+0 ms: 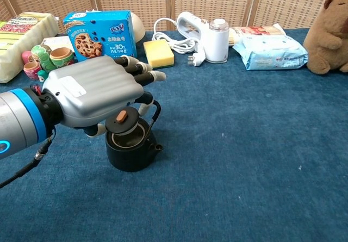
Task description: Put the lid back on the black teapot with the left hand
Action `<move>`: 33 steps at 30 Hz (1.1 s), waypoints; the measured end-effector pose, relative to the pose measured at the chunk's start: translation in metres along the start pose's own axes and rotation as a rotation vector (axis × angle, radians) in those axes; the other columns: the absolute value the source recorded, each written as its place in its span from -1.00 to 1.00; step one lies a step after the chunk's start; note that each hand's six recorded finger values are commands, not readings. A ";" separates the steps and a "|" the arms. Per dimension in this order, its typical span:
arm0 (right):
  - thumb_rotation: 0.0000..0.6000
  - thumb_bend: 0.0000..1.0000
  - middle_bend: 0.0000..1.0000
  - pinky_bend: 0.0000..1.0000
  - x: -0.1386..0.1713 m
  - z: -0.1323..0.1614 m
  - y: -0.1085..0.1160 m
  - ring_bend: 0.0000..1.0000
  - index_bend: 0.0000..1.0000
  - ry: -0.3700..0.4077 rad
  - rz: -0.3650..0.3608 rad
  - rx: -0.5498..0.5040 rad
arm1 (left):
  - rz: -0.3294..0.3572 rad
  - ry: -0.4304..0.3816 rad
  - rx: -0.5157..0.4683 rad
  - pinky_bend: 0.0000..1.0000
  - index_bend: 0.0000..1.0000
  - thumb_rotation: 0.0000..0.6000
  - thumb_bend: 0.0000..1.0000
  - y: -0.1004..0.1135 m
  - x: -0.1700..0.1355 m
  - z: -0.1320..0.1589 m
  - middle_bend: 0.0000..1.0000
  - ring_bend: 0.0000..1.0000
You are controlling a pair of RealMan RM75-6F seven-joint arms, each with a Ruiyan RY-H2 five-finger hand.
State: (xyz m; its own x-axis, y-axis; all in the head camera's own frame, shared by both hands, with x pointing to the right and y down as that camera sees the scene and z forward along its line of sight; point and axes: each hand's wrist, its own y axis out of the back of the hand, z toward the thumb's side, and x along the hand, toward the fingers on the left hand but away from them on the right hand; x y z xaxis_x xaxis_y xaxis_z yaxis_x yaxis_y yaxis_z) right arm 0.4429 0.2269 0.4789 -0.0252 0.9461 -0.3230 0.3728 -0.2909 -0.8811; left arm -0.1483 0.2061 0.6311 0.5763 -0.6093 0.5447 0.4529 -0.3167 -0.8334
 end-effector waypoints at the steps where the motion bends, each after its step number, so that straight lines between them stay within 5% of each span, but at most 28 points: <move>1: 1.00 -0.86 -1.00 -1.00 0.000 0.000 0.000 -1.00 -0.89 0.000 0.000 0.000 | -0.002 0.002 0.000 -0.88 -0.08 1.00 -0.44 0.000 0.001 0.000 -1.00 -1.00; 25: 1.00 -0.86 -1.00 -1.00 0.001 -0.001 0.002 -1.00 -0.89 0.000 -0.001 -0.006 | -0.021 -0.006 0.010 -0.88 -0.08 1.00 -0.45 -0.001 0.006 0.010 -1.00 -1.00; 33: 1.00 -0.86 -1.00 -1.00 0.001 -0.001 0.002 -1.00 -0.89 -0.003 -0.001 -0.005 | -0.044 -0.007 0.012 -0.88 -0.39 1.00 -0.52 -0.004 0.004 0.012 -1.00 -1.00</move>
State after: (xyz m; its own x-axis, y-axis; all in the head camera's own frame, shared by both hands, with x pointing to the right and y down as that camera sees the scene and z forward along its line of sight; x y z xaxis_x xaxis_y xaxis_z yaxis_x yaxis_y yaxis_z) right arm 0.4443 0.2277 0.4775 -0.0282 0.9459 -0.3231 0.3770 -0.2893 -0.8799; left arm -0.1392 0.2132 0.6376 0.5606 -0.5899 0.5812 0.4856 -0.3343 -0.8077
